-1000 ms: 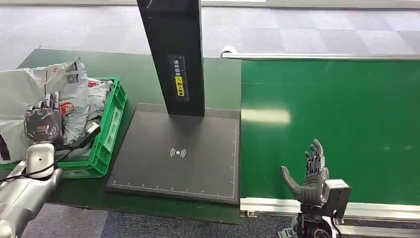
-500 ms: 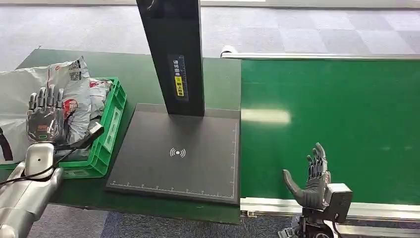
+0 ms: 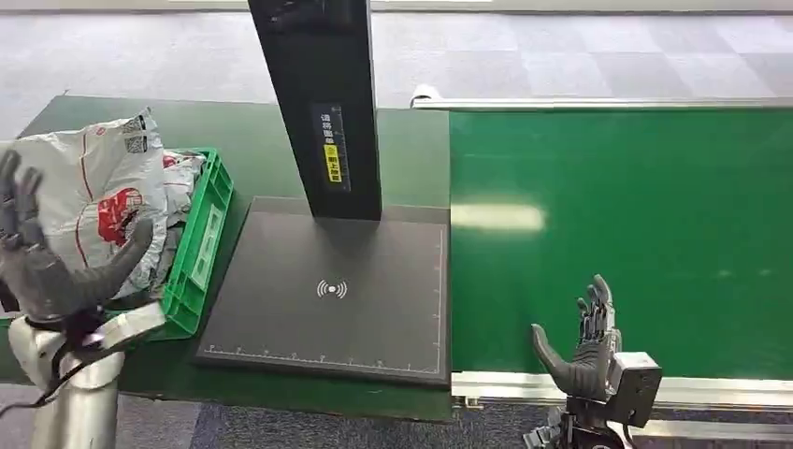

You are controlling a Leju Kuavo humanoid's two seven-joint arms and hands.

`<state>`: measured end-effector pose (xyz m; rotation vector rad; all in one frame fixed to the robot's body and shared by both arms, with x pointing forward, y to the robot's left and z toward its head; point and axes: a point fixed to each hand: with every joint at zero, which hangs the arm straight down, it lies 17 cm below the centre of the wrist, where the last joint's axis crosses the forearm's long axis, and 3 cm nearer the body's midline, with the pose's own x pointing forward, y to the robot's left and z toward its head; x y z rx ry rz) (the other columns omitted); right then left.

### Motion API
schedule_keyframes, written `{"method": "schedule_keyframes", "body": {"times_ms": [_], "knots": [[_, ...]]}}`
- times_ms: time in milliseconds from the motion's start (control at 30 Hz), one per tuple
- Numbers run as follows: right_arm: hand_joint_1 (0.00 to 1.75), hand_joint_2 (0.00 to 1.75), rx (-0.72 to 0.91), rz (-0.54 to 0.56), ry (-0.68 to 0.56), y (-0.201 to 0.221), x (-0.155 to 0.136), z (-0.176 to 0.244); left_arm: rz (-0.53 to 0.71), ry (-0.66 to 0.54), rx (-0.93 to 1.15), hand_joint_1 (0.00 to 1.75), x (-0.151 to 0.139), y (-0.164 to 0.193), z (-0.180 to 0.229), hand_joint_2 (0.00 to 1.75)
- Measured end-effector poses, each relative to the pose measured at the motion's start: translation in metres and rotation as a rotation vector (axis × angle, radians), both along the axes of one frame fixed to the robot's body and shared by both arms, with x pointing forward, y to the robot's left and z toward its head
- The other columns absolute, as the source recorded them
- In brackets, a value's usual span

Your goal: Moved the parcel from conveyor to table for the left to box.

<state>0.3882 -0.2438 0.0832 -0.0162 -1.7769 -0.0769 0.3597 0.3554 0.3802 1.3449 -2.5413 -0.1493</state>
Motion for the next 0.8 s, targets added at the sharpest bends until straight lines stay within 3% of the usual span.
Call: {"method": "schedule_keyframes", "body": {"times_ms": [100, 233, 367, 400, 467, 600, 667, 800], "knots": [[0.00, 1.75, -0.002, -0.006, -0.004, -0.005, 0.002, 0.001, -0.164, 0.047, -0.300, 0.00, 0.006, 0.004, -0.005, 1.75], [0.00, 1.75, -0.003, -0.009, -0.002, -0.007, 0.001, 0.001, -0.114, 0.116, -0.191, 0.00, 0.011, -0.026, -0.005, 1.75], [0.00, 1.75, -0.002, -0.010, -0.002, -0.007, 0.001, 0.001, -0.170, 0.133, -0.211, 0.00, 0.012, -0.033, -0.006, 1.75], [0.00, 1.75, -0.001, -0.003, -0.003, -0.006, 0.001, 0.001, -0.247, 0.159, -0.246, 0.00, 0.015, -0.038, -0.008, 1.75], [0.00, 1.75, 0.006, 0.025, -0.003, -0.001, 0.005, 0.003, -0.515, 0.253, -0.338, 0.00, 0.025, -0.061, -0.022, 1.75], [0.00, 1.75, 0.023, 0.081, -0.008, 0.016, 0.018, 0.010, -1.057, 0.404, -0.489, 0.00, 0.015, -0.136, -0.061, 1.75], [0.00, 1.75, 0.041, 0.096, 0.005, 0.024, 0.020, 0.008, -1.173, 0.498, -0.534, 0.00, 0.015, -0.172, -0.092, 1.75], [0.00, 1.75, 0.111, 0.135, 0.040, 0.037, 0.015, -0.004, -1.282, 0.725, -0.661, 0.00, 0.024, -0.227, -0.169, 1.75]]}}
